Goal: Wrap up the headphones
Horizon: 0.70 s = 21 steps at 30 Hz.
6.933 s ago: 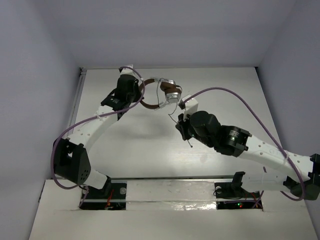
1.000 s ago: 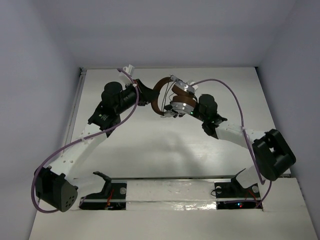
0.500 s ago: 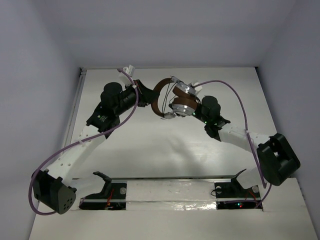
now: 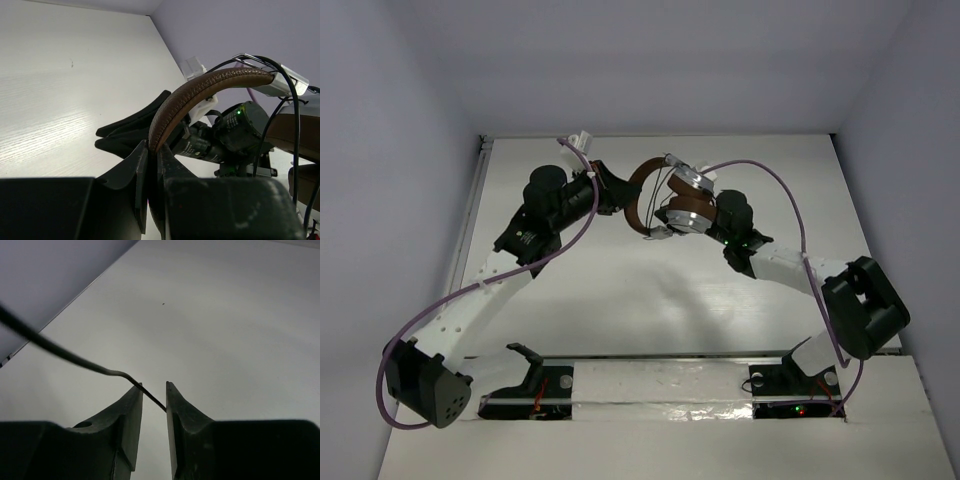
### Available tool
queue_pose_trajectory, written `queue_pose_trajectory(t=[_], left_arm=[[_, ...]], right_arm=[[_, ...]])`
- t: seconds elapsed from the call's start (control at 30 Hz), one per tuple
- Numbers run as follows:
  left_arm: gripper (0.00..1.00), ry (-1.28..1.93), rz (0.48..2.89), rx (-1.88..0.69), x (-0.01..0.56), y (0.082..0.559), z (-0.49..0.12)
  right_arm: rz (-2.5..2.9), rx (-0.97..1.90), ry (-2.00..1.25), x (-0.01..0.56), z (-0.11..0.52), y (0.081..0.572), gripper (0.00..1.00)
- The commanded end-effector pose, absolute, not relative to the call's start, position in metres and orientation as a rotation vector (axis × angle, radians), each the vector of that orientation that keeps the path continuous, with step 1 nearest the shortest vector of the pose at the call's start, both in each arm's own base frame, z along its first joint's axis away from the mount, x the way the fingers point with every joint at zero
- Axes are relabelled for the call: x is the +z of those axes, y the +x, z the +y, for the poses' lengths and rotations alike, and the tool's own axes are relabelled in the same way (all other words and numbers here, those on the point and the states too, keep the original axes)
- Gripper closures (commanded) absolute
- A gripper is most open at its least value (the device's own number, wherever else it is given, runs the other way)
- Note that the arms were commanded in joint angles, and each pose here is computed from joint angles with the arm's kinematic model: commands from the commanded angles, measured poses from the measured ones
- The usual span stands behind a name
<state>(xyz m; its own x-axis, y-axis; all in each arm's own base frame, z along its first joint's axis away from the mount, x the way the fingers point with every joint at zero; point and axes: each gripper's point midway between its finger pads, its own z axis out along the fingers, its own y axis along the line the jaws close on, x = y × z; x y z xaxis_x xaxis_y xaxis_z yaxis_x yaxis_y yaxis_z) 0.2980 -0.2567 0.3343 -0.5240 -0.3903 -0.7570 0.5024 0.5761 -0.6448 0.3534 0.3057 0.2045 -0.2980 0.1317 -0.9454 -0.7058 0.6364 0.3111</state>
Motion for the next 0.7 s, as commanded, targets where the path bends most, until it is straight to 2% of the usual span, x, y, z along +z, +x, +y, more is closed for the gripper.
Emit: queue_pose_trajectory(t=[0.0, 0.1, 0.13, 0.23, 0.67], left_arm=[[1.00, 0.105, 1.623, -1.155, 0.397, 0.295, -0.255], [1.00, 0.098, 1.608, -1.154, 0.404, 0.297, -0.254], [1.00, 0.096, 1.603, -1.153, 0.406, 0.298, -0.254], [1.00, 0.072, 1.590, -1.135, 0.412, 0.303, -0.252], [1.00, -0.212, 1.624, -0.670, 0.390, 0.386, -0.198]], right_arm=[[1.593, 0.940, -0.492, 0.229, 0.317, 0.358, 0.69], [1.602, 0.961, -0.492, 0.220, 0.319, 0.357, 0.77], [1.601, 0.967, -0.489, 0.220, 0.320, 0.357, 0.88], [1.597, 1.010, -0.471, 0.218, 0.321, 0.352, 1.00], [1.701, 1.129, -0.358, 0.208, 0.302, 0.296, 1.00]])
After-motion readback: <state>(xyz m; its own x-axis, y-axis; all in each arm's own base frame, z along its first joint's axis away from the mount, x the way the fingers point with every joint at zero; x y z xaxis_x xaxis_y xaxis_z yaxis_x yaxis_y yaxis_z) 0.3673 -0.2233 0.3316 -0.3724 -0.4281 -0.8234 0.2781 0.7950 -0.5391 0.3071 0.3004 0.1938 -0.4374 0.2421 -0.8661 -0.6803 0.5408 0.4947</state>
